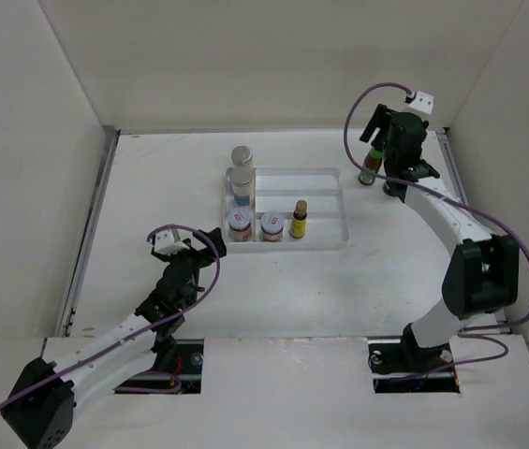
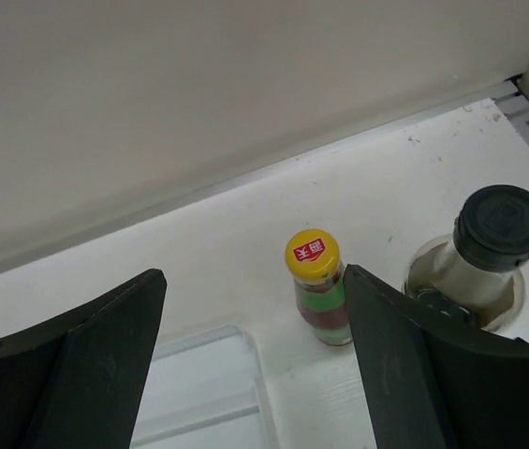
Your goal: Organize the condiment bottles
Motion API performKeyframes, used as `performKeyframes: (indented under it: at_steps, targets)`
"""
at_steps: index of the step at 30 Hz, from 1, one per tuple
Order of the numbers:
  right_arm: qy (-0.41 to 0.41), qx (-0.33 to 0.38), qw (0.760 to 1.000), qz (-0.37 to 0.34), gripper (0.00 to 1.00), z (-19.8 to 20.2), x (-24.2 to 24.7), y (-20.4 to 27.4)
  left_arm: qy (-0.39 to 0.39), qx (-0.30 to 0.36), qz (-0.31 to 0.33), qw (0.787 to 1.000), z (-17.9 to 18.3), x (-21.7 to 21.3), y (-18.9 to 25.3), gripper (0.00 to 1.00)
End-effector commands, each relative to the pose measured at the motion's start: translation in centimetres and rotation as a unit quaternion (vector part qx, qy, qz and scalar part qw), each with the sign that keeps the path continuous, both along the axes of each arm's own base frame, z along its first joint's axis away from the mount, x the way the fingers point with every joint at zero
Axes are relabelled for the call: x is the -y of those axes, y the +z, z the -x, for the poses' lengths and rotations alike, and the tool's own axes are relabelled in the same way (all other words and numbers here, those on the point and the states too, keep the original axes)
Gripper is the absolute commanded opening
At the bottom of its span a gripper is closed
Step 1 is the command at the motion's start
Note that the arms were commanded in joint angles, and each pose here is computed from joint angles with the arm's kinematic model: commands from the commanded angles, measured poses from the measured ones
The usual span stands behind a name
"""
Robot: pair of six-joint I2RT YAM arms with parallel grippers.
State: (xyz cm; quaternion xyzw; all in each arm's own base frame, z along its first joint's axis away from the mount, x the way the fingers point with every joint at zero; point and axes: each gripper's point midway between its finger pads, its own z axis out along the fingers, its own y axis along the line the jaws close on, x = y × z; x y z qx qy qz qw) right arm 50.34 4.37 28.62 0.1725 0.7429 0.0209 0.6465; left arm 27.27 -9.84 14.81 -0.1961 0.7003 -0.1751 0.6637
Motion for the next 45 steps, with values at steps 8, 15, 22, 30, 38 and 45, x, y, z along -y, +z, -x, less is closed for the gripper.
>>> performKeyframes:
  at_steps: [8,15,22,30,38,45]
  targets:
    - [-0.017,-0.02,1.0,0.016,0.81,-4.3,1.6,-2.0,-0.013,0.021,0.037,0.999,-0.3,1.1,0.7,0.99]
    - [-0.03,-0.041,0.998,0.024,0.73,-6.1,1.7,-4.6,-0.016,0.018,0.036,0.999,-0.4,1.4,0.5,0.99]
    - [-0.049,-0.061,0.996,0.044,0.6,-7.3,2.2,-6.8,-0.009,0.02,0.038,0.999,-0.3,1.1,0.4,0.99]
    - [-0.079,-0.003,0.996,0.049,0.26,-6.8,3.1,-1.8,-0.004,0.016,0.036,0.999,-0.4,0.9,0.0,0.99]
    - [0.019,0.097,0.993,0.064,0.25,-4.2,-5.9,9.2,0.002,0.015,0.036,0.999,-0.5,0.6,-0.2,0.99]
    - [0.111,0.118,0.986,0.043,0.26,-4.1,-15.7,10.0,0.004,0.017,0.04,0.999,-0.4,0.4,-0.3,0.99]
